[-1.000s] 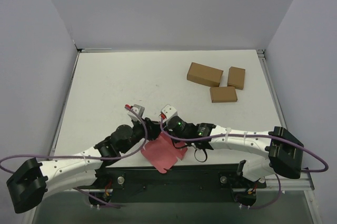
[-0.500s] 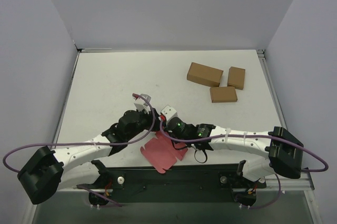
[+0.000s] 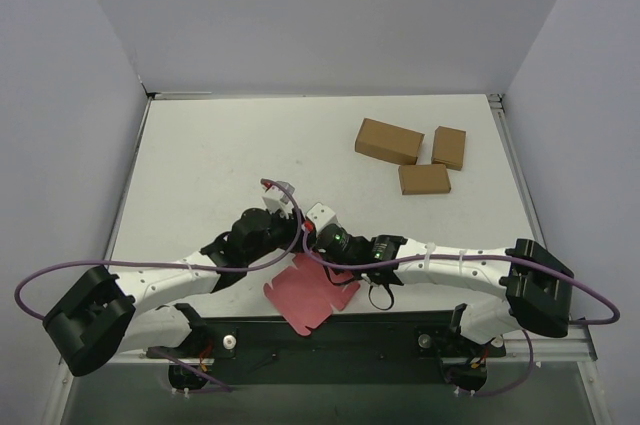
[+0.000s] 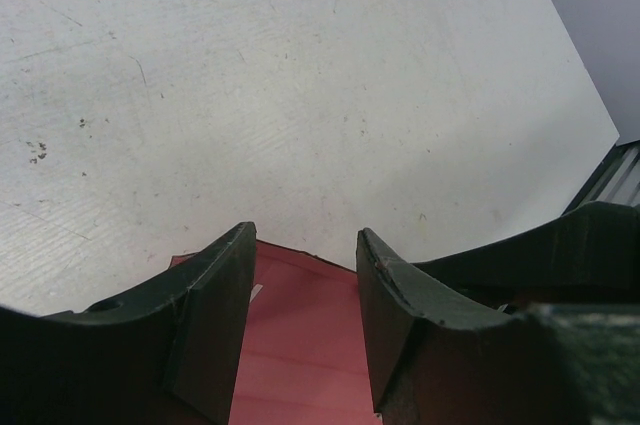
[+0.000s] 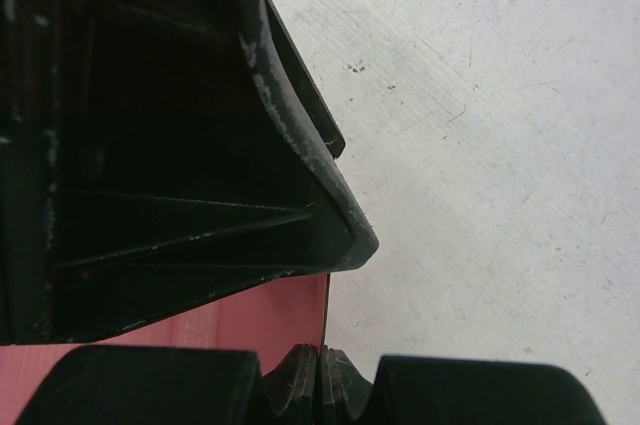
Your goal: Fold the paper box
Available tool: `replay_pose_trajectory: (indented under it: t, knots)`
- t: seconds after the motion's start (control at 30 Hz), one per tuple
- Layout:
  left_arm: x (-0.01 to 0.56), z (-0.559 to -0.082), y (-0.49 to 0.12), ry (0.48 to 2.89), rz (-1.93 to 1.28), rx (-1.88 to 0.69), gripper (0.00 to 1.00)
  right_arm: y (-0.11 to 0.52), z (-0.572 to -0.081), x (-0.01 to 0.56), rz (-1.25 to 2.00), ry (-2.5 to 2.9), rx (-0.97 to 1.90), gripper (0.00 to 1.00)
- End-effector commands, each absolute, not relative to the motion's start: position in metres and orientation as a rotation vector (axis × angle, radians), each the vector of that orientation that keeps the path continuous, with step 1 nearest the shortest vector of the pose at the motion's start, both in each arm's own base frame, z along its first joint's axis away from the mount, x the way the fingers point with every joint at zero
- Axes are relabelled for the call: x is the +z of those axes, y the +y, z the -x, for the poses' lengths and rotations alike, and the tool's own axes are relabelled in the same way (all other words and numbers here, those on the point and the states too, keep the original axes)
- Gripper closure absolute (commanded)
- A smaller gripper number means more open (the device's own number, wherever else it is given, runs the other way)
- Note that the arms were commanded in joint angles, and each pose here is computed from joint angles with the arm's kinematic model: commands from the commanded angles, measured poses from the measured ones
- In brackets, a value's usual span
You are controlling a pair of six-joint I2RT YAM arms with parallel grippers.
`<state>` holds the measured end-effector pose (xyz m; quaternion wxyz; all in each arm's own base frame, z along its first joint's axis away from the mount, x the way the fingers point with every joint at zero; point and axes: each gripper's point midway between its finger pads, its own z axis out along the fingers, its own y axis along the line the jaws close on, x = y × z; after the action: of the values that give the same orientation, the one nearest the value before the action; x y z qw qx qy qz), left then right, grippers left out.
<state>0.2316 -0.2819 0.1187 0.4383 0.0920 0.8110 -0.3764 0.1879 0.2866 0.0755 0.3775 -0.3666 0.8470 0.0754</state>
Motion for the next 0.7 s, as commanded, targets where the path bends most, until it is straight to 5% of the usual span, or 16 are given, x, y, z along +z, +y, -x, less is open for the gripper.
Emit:
replay_pose_trajectory:
  t: [0.0, 0.67]
  knots:
    - [0.143, -0.232, -0.292, 1.960, -0.238, -1.006, 0.46, 0.268, -0.183, 0.063, 0.991, 2.194, 0.080, 1.00]
    - [0.167, -0.250, -0.290, 1.924, -0.182, -0.990, 0.41, 0.263, -0.199, 0.076, 1.060, 2.045, -0.128, 1.00]
